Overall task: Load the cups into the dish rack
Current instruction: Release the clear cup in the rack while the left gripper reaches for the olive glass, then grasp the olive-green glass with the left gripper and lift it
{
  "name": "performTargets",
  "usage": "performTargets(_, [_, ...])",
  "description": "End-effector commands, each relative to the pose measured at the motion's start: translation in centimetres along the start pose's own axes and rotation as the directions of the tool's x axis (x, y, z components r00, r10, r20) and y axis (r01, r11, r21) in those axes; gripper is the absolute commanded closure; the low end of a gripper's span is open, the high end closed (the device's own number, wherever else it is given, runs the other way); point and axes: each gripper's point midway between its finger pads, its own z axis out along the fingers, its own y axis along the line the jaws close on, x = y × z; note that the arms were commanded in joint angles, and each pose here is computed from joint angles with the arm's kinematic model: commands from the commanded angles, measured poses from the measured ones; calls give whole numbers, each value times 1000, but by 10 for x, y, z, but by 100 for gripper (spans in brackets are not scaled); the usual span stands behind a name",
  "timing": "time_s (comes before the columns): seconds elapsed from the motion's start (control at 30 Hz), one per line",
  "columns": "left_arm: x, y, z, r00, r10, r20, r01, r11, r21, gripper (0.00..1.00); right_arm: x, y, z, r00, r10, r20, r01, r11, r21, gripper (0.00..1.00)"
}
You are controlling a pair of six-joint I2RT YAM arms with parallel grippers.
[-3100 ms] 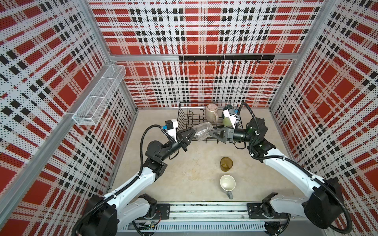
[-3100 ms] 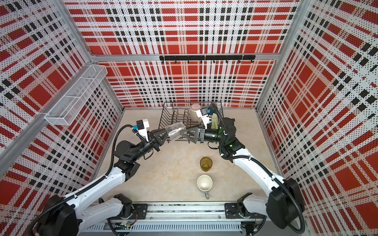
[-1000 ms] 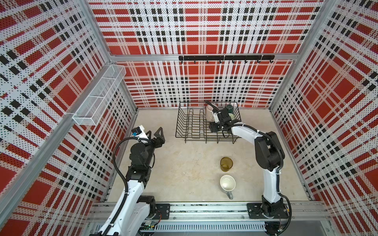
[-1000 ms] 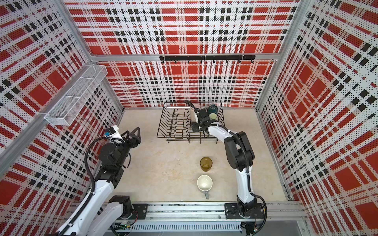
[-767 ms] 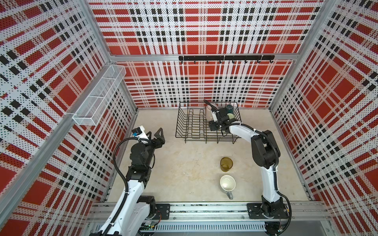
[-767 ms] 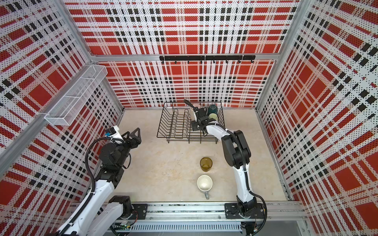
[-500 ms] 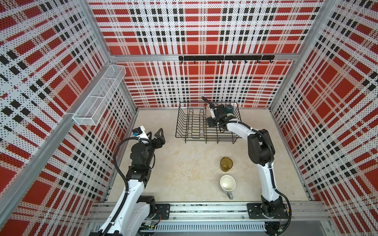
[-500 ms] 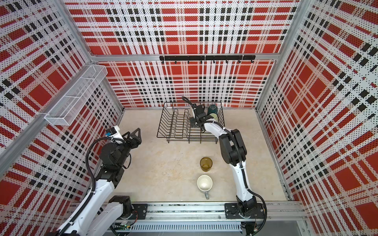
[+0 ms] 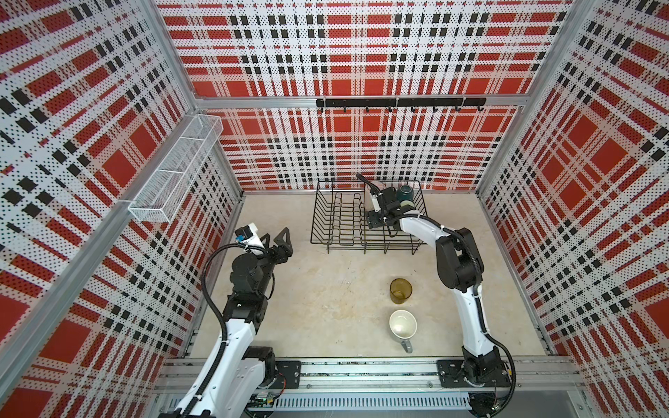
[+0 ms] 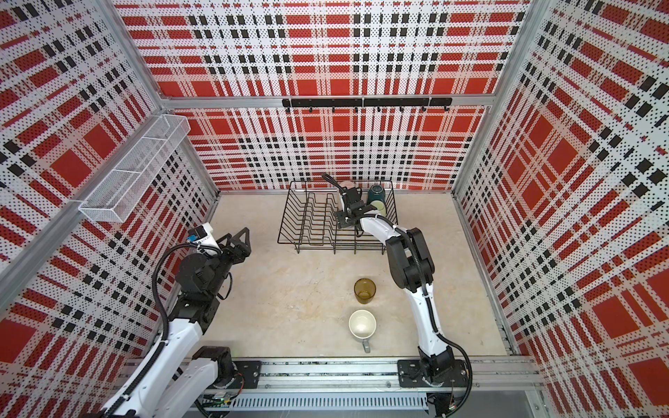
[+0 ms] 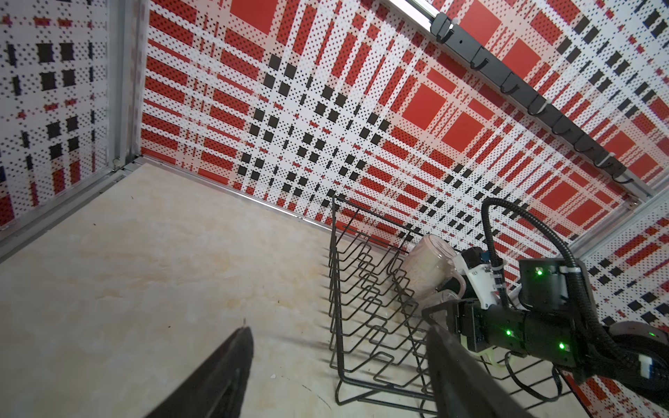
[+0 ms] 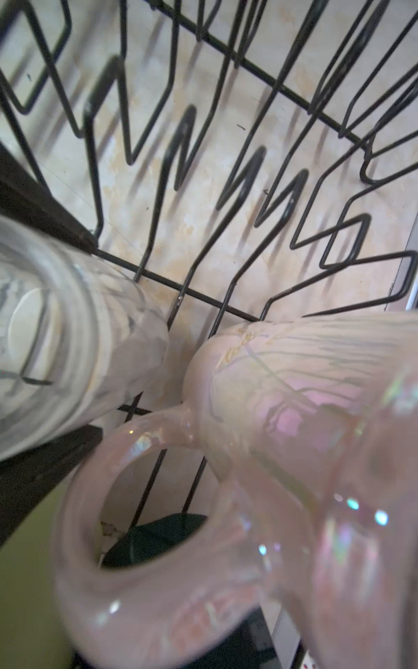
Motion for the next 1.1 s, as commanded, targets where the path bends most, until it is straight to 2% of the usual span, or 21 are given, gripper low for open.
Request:
performTargets(0.0, [-8,-31,2,999,54,0,-53,992,112,21,-41,1,-56,994,15,109,-12,1000,-25,16])
performTargets(0.17, [10,-72,7,988,149,-39,-140,974,179,18,-55,-5,-112,979,53,194,-42,997,-63,5])
performTargets(0.27, [28,-102,8,973,213,-87,-184,948,261,17,-56,-21,-149,965,88,247,-78,996,-52,4])
performTargets(0.37, [52,-140,3,952,280,-121,-219,905,366,17,-43,-49,-183,942,158,295,-157,987,-28,0])
performTargets(0.5, [91,-194,-8,910,384,-157,-256,818,515,14,-10,-99,-228,873,267,409,-291,957,-3,0])
performTargets(0.63, [140,-234,-17,849,480,-220,-259,742,618,13,31,-134,-266,788,351,506,-373,926,-62,0])
performTargets(0.7, [168,-250,-21,810,527,-256,-253,709,658,14,51,-148,-277,748,423,511,-424,897,-122,0])
performTargets(0.8, [207,-265,-26,752,579,-314,-238,683,690,13,75,-161,-282,704,504,500,-498,853,-158,0])
performTargets(0.97, [262,-270,-26,643,645,-413,-236,680,694,12,100,-169,-285,692,530,491,-557,824,-104,0])
performTargets(1.07, [288,-261,-14,569,669,-478,-289,707,646,12,107,-171,-284,684,552,477,-584,806,-97,0])
